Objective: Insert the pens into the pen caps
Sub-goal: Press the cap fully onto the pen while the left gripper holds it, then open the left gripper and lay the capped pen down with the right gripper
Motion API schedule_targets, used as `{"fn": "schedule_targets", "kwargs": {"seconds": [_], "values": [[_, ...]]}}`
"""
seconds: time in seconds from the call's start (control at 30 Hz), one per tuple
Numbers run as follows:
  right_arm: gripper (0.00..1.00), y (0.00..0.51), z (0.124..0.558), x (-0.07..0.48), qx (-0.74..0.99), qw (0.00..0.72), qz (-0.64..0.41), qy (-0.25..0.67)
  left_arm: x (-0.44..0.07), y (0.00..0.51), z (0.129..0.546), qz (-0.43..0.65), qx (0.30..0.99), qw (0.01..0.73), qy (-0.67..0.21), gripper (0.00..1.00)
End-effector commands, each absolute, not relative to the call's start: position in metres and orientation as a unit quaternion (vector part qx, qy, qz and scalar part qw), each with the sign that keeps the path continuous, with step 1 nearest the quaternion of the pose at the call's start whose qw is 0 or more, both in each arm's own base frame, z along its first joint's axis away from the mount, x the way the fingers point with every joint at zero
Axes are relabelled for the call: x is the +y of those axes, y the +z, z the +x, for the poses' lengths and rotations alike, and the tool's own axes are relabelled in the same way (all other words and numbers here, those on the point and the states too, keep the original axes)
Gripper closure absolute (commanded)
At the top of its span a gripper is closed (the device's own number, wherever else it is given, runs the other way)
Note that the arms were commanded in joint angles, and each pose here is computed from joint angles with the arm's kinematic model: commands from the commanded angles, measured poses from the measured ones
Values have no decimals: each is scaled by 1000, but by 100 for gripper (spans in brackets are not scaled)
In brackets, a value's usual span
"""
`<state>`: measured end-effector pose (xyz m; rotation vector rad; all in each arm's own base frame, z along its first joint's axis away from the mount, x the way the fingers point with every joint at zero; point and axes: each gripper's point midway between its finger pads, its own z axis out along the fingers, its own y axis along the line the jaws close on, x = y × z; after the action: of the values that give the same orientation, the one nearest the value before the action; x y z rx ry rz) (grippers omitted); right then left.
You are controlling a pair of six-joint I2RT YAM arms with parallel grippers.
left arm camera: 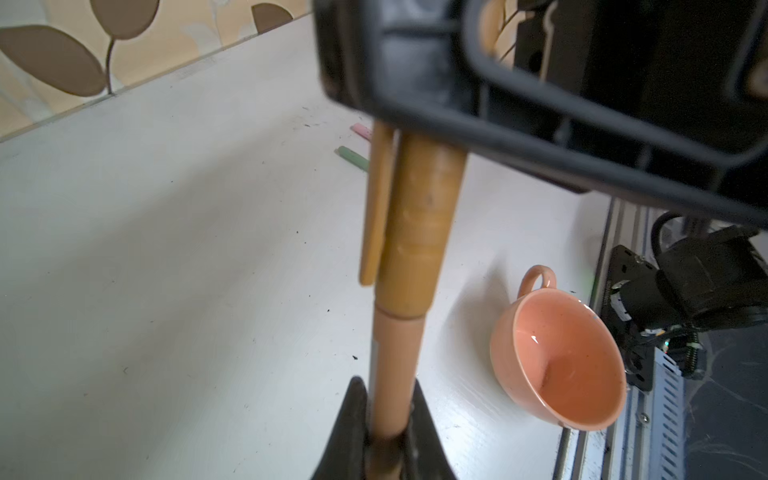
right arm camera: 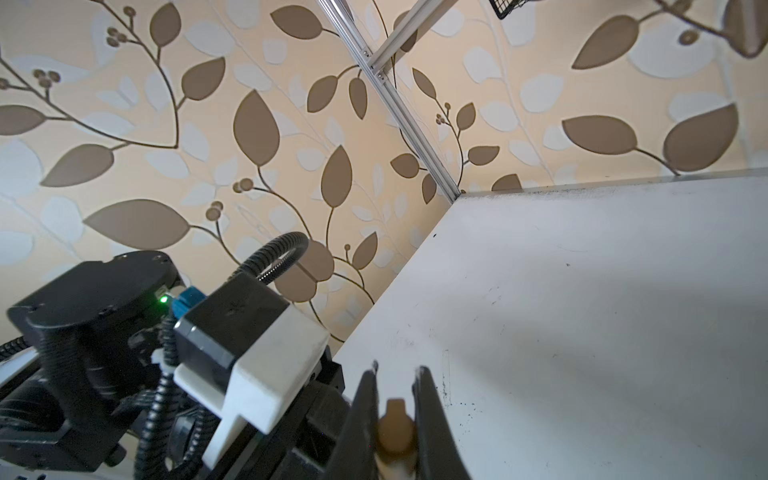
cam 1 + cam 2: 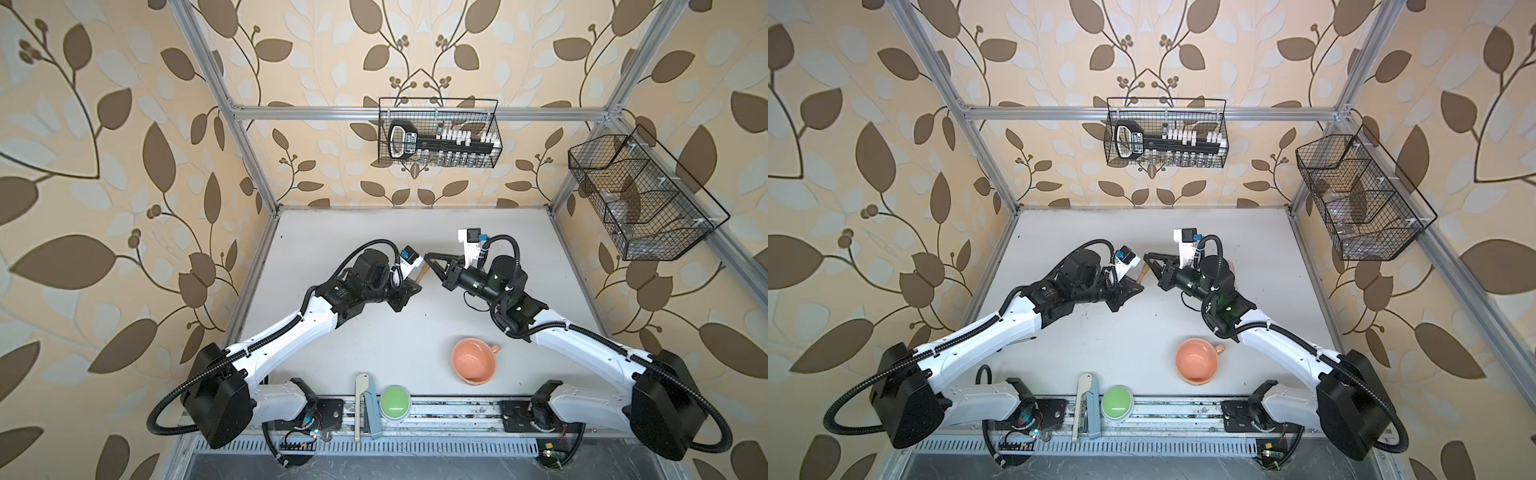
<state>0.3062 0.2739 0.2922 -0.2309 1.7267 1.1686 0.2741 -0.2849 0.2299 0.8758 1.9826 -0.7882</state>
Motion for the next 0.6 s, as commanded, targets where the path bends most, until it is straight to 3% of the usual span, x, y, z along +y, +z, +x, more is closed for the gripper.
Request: {"fn": "schedule_targets", "kwargs": {"seconds": [0.0,0.13,0.27,0.3,0.37,0.57], "values": [[100,194,233,287,813,267,-151,495,-249,441,333,198,611,676,-362,100],[100,236,264,272,805,335,-154,465,-266,372,326,195,683,574,-407,100],[100,267,291,260,805,371,-160,435,-265,311,321,165,744,519,-388,100],[100,272,298,257,805,376,-158,431,-263,299,319,157,753,508,-388,94],[100,280,310,250,810,381,-154,417,-260,287,314,148,765,493,-388,58],[100,289,343,231,825,377,-148,394,-230,259,312,86,798,491,-340,14]]}}
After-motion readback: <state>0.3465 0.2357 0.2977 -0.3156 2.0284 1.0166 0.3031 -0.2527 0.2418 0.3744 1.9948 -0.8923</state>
